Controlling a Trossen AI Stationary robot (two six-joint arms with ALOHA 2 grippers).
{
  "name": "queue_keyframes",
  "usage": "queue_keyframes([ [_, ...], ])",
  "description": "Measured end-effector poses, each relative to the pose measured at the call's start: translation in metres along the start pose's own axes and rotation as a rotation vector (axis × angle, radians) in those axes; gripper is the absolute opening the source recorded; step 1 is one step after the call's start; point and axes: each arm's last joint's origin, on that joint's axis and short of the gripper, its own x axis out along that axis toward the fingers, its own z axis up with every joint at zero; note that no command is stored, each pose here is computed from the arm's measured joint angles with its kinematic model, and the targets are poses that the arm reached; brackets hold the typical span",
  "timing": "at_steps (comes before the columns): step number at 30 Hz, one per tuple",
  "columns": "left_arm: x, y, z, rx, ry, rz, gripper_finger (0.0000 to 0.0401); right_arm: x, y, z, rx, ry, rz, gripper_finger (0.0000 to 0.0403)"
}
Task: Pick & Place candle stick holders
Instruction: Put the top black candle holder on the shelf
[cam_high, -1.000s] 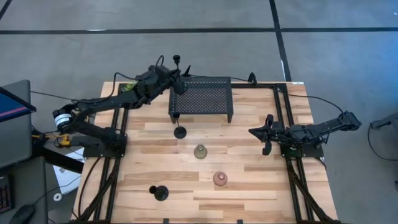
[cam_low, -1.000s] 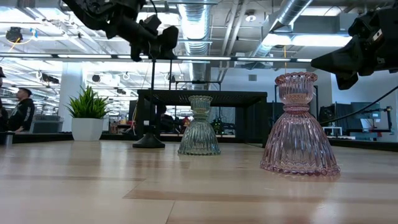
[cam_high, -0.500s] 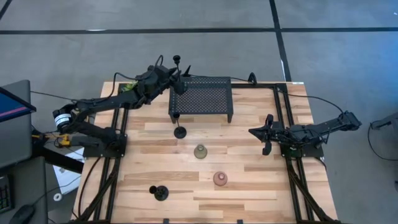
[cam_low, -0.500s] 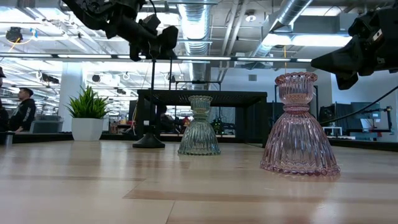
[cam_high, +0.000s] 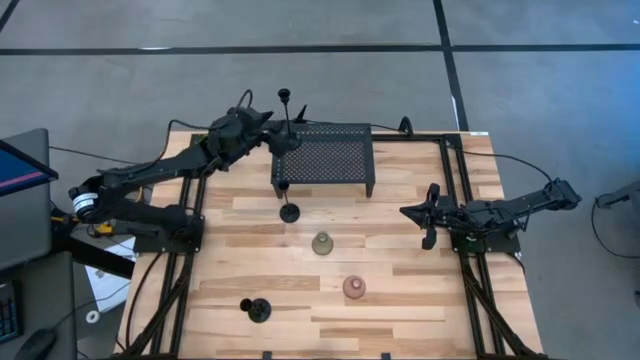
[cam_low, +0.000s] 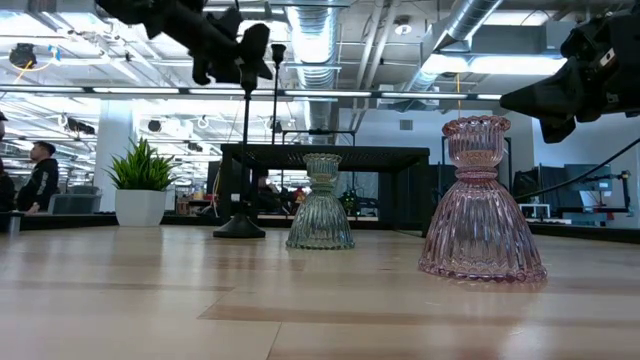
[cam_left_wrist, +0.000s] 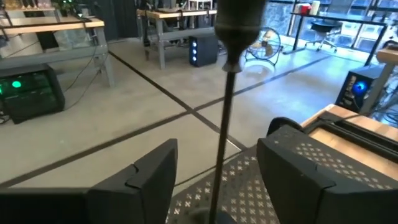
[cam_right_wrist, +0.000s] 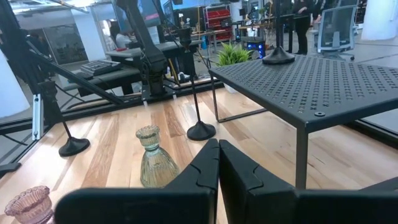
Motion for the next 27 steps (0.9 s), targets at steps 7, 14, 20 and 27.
queue_keyframes([
  [7, -0.038, 0.006, 0.014, 0.025, 0.004, -0.077, 0.0218, 0.000, 0.000, 0.000, 0.000, 0.000, 0.000, 0.0000],
  [14, -0.074, 0.009, 0.018, 0.085, 0.025, -0.295, 0.0170, 0.000, 0.000, 0.000, 0.000, 0.000, 0.000, 0.0000],
  [20, -0.097, 0.010, 0.018, 0.138, 0.043, -0.513, 0.0117, 0.000, 0.000, 0.000, 0.000, 0.000, 0.000, 0.0000],
  [27, -0.113, 0.008, 0.007, 0.151, 0.150, -0.738, 0.0066, 0.000, 0.000, 0.000, 0.001, 0.000, 0.002, 0.0000],
])
